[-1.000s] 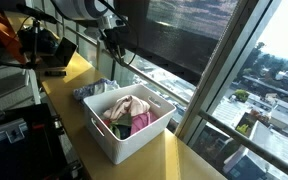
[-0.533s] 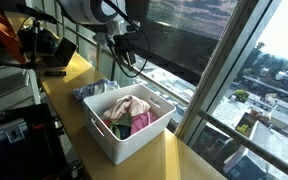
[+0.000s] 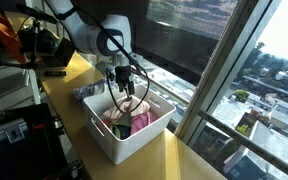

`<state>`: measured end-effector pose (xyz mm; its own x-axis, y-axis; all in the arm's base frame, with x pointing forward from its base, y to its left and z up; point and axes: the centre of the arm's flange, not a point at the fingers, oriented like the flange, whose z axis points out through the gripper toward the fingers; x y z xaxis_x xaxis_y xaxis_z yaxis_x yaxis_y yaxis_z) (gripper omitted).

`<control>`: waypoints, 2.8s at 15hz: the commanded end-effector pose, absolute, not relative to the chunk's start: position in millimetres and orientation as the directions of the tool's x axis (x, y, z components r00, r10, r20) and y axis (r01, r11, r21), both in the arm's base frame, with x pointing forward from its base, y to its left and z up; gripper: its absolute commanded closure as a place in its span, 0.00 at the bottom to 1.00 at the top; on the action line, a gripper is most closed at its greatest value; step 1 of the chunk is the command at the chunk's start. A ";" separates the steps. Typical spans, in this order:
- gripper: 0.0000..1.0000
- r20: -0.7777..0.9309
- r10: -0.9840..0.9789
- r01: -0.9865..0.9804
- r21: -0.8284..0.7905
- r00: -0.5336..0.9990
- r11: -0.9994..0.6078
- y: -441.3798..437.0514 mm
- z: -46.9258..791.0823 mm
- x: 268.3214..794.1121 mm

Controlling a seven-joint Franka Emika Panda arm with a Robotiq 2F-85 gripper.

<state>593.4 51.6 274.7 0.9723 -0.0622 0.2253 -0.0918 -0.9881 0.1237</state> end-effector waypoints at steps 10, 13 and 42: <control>0.48 0.152 -0.073 -0.096 0.153 0.986 -0.984 56.2 183.8 606.7; 0.70 0.148 -0.091 -0.113 0.148 0.985 -0.982 48.5 188.8 610.4; 0.98 0.607 0.221 0.232 0.063 0.763 -0.971 278.1 638.0 465.5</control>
